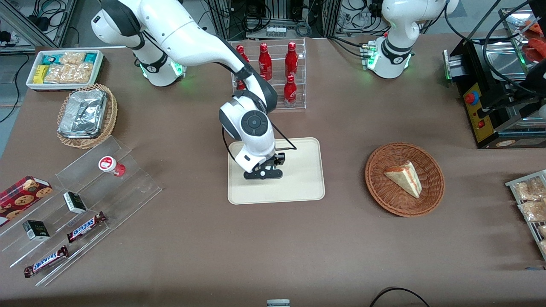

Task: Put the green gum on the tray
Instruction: 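Carry the held gum bottle over the beige tray, then lower the gum bottle onto the tray and open the right gripper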

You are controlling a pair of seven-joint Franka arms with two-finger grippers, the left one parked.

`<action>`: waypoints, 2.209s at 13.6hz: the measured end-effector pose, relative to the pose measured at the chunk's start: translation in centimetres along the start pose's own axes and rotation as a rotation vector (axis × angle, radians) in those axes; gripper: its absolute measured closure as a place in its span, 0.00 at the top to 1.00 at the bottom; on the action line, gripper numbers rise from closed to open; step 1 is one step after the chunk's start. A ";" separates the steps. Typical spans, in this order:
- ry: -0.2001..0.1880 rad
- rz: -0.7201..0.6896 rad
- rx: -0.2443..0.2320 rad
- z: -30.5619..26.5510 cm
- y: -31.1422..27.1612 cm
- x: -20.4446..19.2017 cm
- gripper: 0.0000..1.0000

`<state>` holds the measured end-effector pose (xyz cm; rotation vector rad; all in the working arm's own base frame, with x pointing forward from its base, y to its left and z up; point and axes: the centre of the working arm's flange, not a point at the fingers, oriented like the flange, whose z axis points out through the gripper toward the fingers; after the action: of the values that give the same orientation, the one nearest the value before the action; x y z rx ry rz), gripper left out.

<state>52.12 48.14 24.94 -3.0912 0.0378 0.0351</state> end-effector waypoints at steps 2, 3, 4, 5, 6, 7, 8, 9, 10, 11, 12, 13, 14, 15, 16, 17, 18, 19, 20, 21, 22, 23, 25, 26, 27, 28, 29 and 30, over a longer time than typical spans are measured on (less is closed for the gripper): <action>-0.007 0.003 0.003 1.1 -0.2 -0.3 0.59; -0.008 0.000 0.002 1.6 -0.4 -0.4 0.59; -0.007 -0.003 0.001 2.0 -0.5 -0.6 0.59; -0.005 -0.004 0.002 2.1 -0.6 -0.6 0.59; -0.005 -0.004 0.002 2.1 -0.6 -0.6 0.59; -0.004 -0.004 0.002 2.1 -0.6 -0.6 0.59; -0.001 -0.005 0.005 2.2 -0.7 -0.6 0.64; 0.007 -0.007 0.009 2.6 -0.8 -0.5 0.74; 0.012 -0.010 0.013 2.9 -1.0 -0.6 0.84; 0.014 -0.014 0.013 3.2 -1.1 -0.8 0.93; 0.015 -0.018 0.013 3.4 -1.3 -0.9 1.00; 0.016 -0.021 0.012 3.4 -1.3 -1.0 1.00; 0.017 -0.021 0.013 3.4 -1.4 -1.0 1.00; 0.019 -0.022 0.013 3.3 -1.4 -0.9 1.00; 0.021 -0.023 0.015 3.2 -1.4 -0.9 1.00; 0.024 -0.028 0.014 3.1 -1.4 -0.8 1.00; 0.031 -0.035 0.012 3.0 -1.5 -0.7 1.00; 0.035 -0.041 0.008 2.9 -1.5 -0.7 1.00; 0.038 -0.046 0.005 2.9 -1.5 -0.7 1.00; 0.039 -0.052 0.001 2.9 -1.4 -0.7 1.00; 0.035 -0.061 -0.005 2.9 -1.4 -0.7 1.00; 0.030 -0.068 -0.010 2.7 -1.3 -0.7 1.00; 0.025 -0.076 -0.015 2.0 -1.3 -0.5 1.00; 0.022 -0.079 -0.018 1.3 -1.2 -0.5 1.00; 0.020 -0.080 -0.020 0.5 -1.1 -0.4 1.00; 0.016 -0.080 -0.022 -0.4 -0.9 -0.3 1.00; 0.012 -0.083 -0.024 -1.4 -0.8 -0.2 1.00; 0.006 -0.091 -0.027 -2.3 -0.6 -0.2 1.00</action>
<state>51.99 48.59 27.30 -3.1154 -0.1034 0.0233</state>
